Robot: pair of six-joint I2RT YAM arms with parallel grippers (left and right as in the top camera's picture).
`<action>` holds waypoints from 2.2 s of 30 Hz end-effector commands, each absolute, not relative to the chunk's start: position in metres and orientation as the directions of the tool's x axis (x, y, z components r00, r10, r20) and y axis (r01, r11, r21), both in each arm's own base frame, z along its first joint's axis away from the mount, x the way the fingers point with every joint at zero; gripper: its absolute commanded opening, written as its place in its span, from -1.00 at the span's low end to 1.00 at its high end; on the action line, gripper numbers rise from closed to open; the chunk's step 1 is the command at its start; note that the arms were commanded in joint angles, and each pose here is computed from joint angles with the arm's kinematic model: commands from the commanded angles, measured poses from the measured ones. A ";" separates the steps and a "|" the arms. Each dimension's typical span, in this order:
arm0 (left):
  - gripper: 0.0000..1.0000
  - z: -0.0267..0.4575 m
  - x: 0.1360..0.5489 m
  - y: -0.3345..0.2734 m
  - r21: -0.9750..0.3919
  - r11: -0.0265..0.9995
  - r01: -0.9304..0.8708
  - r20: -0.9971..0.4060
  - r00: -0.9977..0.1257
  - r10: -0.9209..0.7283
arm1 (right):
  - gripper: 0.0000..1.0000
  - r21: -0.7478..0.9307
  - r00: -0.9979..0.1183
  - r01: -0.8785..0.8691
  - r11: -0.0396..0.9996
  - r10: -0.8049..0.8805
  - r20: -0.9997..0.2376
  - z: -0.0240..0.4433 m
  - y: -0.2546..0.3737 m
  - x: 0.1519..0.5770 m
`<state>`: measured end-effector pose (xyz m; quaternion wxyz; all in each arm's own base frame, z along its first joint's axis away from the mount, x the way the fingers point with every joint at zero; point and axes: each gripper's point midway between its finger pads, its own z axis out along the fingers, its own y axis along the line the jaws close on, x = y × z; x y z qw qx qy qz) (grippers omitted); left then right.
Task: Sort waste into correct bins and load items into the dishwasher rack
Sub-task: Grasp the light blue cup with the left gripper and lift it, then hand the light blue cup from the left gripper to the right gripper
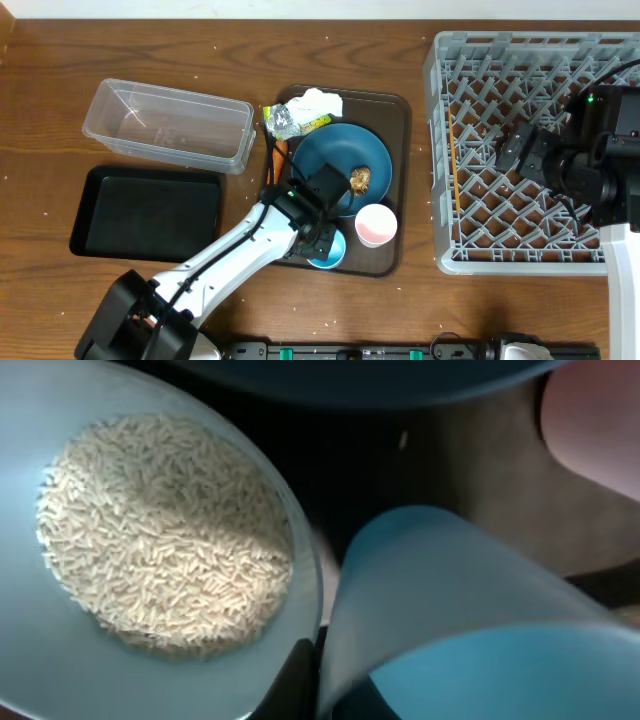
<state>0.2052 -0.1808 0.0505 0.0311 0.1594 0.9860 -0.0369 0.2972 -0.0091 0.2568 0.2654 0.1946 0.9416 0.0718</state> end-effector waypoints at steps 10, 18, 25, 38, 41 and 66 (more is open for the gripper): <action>-0.87 0.168 0.253 -0.203 -0.344 0.897 0.276 -0.334 -0.929 0.158 | 0.98 0.297 -0.818 0.193 0.935 0.321 -0.478 0.265 0.010 0.299; -0.88 0.259 0.268 -0.234 -0.765 0.488 0.420 -0.442 -0.894 0.076 | 0.75 0.582 -0.775 -0.460 0.671 0.016 -0.632 0.323 0.114 0.285; -0.88 0.318 0.254 -0.251 -0.834 0.135 0.535 -0.522 -0.844 0.121 | 0.69 0.564 -0.624 -0.751 0.344 -0.090 -0.776 0.367 0.171 0.253; -0.88 0.337 0.244 -0.253 -0.816 0.018 0.578 -0.570 -0.808 0.150 | 0.46 0.394 -0.423 -0.905 0.160 -0.255 -0.869 0.367 0.227 0.217; -0.87 0.337 0.244 -0.253 -0.815 0.018 0.579 -0.570 -0.808 0.150 | 0.28 0.376 -0.424 -0.902 0.213 -0.275 -0.863 0.360 0.226 0.224; 0.96 0.346 0.254 -0.254 -0.768 0.025 0.639 -0.633 -0.766 0.112 | -0.05 0.315 -0.769 0.054 0.948 0.241 -0.592 0.288 -0.007 0.306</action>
